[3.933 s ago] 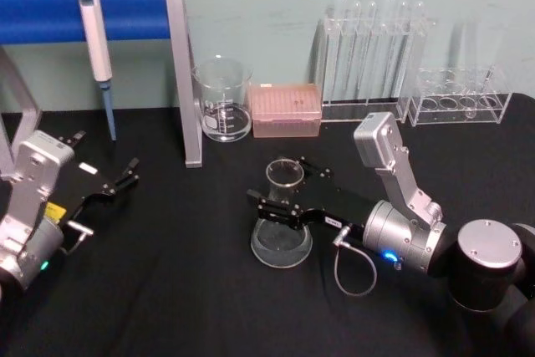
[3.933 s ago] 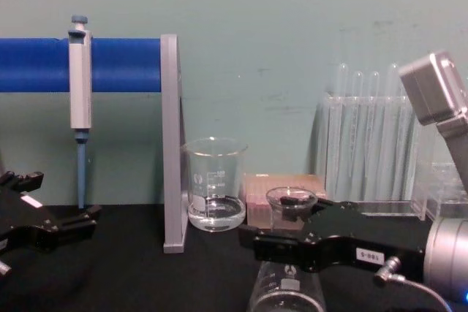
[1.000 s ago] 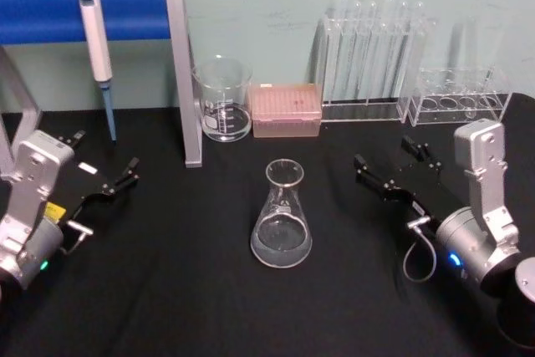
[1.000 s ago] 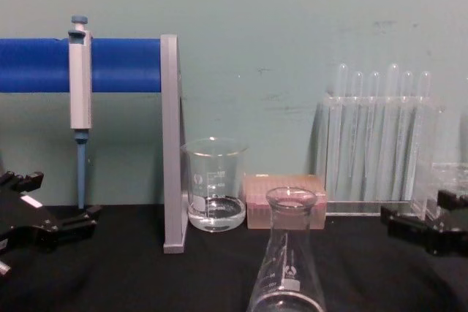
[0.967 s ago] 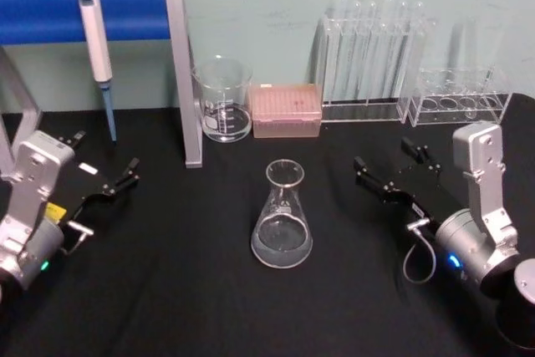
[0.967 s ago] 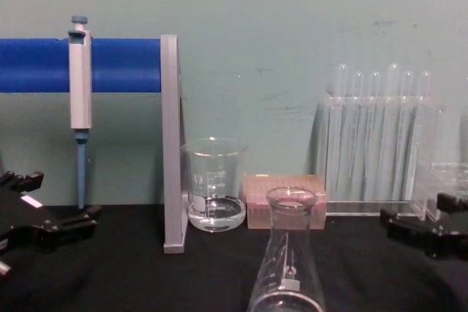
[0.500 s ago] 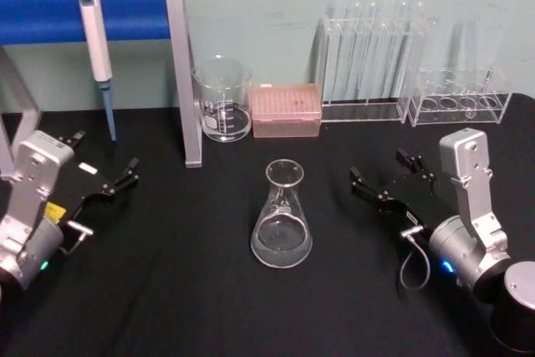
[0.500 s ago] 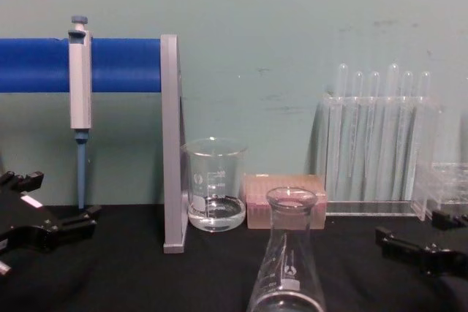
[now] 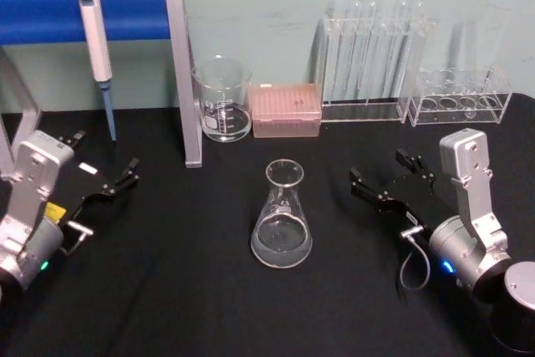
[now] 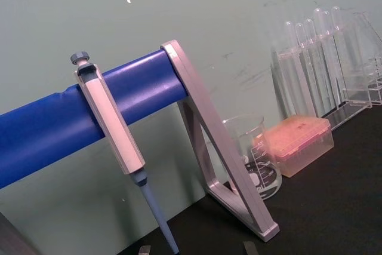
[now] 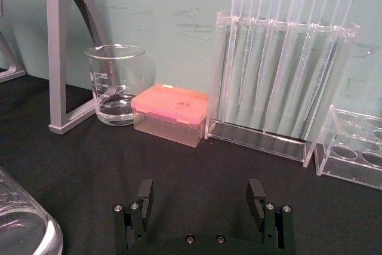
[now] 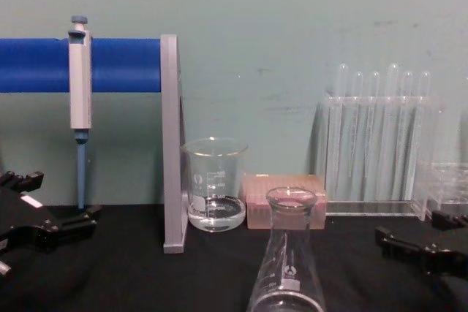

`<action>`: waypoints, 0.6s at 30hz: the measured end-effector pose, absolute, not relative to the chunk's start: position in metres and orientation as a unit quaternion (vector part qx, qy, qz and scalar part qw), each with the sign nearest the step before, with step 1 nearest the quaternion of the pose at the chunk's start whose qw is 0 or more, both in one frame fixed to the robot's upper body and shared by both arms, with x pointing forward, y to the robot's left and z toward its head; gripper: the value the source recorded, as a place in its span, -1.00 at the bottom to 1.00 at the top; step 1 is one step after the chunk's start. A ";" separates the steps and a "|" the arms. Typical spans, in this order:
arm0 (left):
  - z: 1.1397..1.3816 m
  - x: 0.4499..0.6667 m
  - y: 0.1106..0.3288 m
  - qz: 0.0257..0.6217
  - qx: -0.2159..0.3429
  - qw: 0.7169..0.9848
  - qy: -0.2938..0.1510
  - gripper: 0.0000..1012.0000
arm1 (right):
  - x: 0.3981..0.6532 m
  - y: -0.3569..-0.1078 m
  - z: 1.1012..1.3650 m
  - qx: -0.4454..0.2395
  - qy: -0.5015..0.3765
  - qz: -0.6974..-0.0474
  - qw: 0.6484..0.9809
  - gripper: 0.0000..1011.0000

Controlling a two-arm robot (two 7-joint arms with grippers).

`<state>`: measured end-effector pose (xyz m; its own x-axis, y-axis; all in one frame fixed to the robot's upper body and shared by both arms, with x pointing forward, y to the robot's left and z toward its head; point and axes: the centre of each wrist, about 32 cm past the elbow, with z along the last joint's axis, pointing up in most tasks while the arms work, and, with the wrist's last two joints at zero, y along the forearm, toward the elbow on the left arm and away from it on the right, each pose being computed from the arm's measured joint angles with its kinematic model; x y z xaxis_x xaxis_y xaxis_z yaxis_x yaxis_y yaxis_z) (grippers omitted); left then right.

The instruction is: Grasp the erlenmeyer flask with one hand, shake it three times, then place it back.

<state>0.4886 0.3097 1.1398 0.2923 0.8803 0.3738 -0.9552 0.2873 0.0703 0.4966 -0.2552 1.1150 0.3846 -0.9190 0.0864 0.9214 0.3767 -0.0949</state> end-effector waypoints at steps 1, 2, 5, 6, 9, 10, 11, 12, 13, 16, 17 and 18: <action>1.140 0.489 0.310 0.580 0.142 0.791 -0.132 0.98 | 0.497 -0.255 1.115 -0.063 -0.009 -0.555 0.830 0.98; 1.140 0.489 0.310 0.580 0.142 0.791 -0.132 0.98 | 0.497 -0.255 1.115 -0.063 -0.009 -0.555 0.830 0.98; 1.140 0.489 0.310 0.580 0.141 0.791 -0.132 0.98 | 0.497 -0.255 1.115 -0.063 -0.010 -0.554 0.830 0.98; 1.140 0.489 0.310 0.580 0.141 0.791 -0.132 0.98 | 0.497 -0.255 1.115 -0.063 -0.010 -0.554 0.830 0.98; 1.140 0.489 0.310 0.580 0.141 0.791 -0.132 0.98 | 0.497 -0.255 1.115 -0.063 -0.010 -0.554 0.830 0.98; 1.140 0.489 0.310 0.580 0.141 0.791 -0.132 0.98 | 0.497 -0.255 1.115 -0.063 -0.010 -0.554 0.830 0.98; 1.140 0.489 0.310 0.580 0.141 0.791 -0.132 0.98 | 0.497 -0.255 1.115 -0.063 -0.010 -0.554 0.830 0.98; 1.140 0.489 0.310 0.580 0.141 0.791 -0.132 0.98 | 0.497 -0.255 1.115 -0.063 -0.010 -0.554 0.830 0.98; 1.140 0.489 0.310 0.580 0.141 0.791 -0.132 0.98 | 0.497 -0.255 1.115 -0.063 -0.010 -0.554 0.830 0.98; 1.140 0.489 0.310 0.580 0.142 0.791 -0.132 0.98 | 0.497 -0.255 1.115 -0.062 -0.010 -0.554 0.830 0.98; 1.140 0.489 0.310 0.580 0.141 0.791 -0.132 0.98 | 0.497 -0.255 1.115 -0.062 -0.010 -0.554 0.830 0.98; 1.140 0.489 0.310 0.580 0.141 0.791 -0.132 0.98 | 0.497 -0.255 1.115 -0.062 -0.010 -0.554 0.830 0.98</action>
